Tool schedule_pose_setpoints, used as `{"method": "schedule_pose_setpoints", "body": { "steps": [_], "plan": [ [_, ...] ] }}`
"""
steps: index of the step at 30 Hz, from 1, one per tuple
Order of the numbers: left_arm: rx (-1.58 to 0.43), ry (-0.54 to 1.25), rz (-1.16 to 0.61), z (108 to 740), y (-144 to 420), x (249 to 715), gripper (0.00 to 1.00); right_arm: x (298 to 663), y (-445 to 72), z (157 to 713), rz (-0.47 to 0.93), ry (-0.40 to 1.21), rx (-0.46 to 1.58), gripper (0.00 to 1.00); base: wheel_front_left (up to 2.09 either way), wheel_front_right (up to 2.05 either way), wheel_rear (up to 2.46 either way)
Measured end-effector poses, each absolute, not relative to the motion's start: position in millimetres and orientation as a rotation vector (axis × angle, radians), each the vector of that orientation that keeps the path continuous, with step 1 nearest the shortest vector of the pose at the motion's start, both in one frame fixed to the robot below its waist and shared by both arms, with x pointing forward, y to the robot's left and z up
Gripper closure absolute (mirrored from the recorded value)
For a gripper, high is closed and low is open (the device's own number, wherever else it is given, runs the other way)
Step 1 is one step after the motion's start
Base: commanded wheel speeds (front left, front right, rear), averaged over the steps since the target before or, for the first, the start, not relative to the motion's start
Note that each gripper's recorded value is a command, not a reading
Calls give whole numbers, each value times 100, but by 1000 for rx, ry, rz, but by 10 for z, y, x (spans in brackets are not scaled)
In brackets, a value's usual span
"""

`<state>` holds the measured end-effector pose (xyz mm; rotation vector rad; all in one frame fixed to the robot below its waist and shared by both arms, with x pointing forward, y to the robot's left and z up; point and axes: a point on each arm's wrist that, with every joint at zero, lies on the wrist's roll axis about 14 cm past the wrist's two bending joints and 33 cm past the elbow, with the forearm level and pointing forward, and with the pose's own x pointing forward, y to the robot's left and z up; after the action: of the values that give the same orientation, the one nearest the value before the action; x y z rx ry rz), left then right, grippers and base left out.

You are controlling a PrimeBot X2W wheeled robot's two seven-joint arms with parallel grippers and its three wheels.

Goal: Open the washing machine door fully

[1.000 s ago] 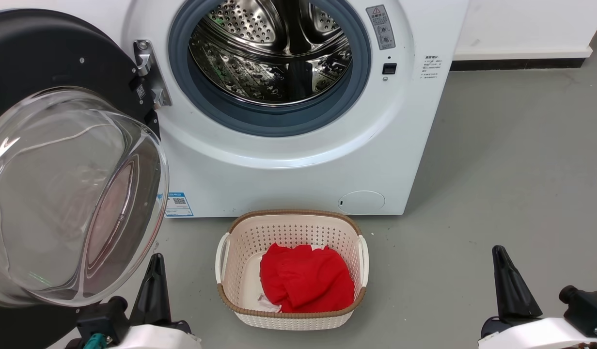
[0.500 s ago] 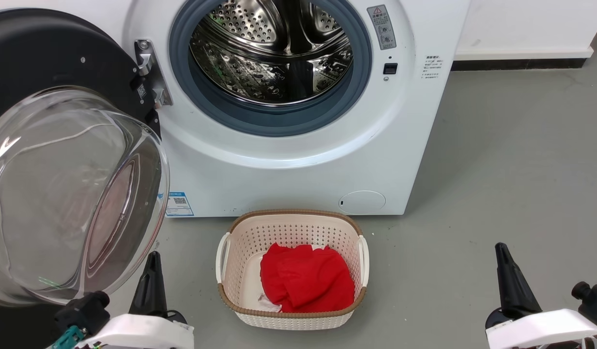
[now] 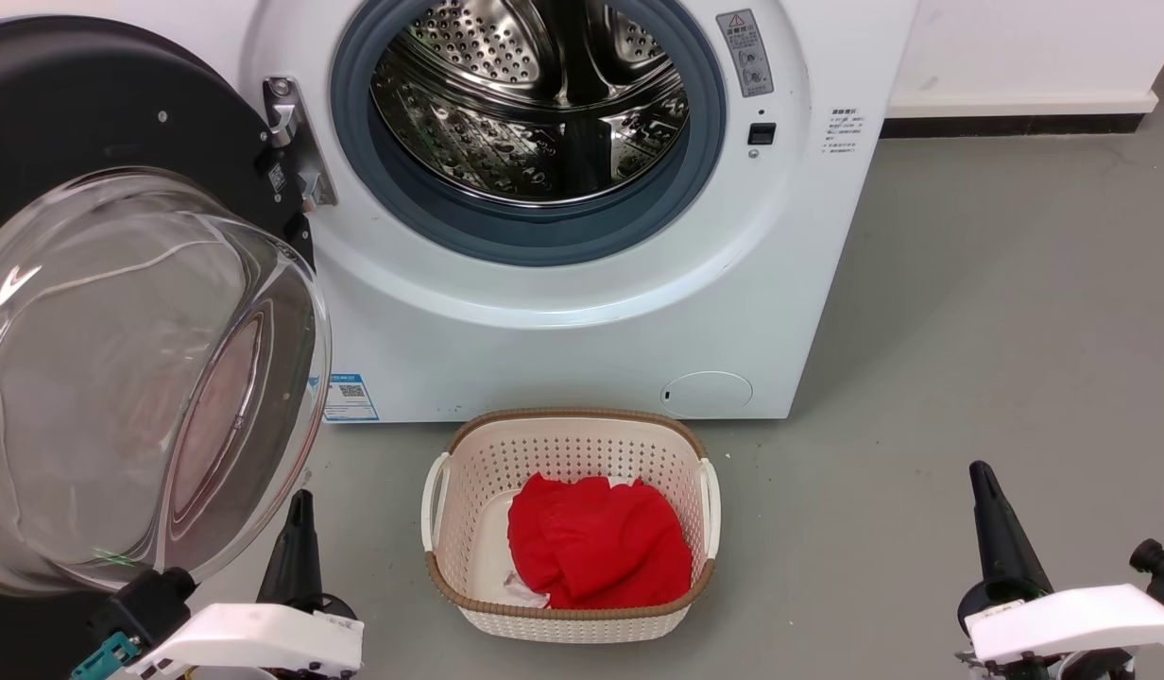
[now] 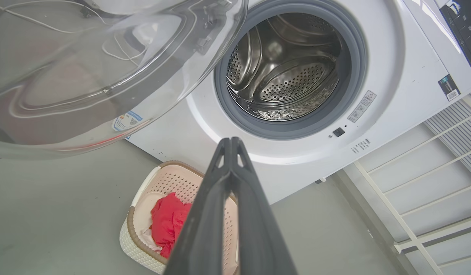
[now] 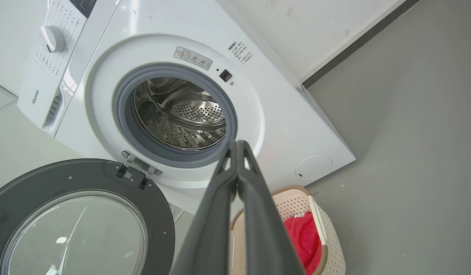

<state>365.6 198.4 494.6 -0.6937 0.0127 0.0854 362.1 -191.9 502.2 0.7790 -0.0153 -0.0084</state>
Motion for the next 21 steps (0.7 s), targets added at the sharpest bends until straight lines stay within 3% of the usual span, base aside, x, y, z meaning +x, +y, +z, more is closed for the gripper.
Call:
{"method": "schedule_pose_setpoints", "body": {
  "steps": [21],
  "plan": [
    [-970,31,80,4936,1993,3733,100,3696,-1957,4996,-24,4,1025,100,0,0,0]
  ]
}}
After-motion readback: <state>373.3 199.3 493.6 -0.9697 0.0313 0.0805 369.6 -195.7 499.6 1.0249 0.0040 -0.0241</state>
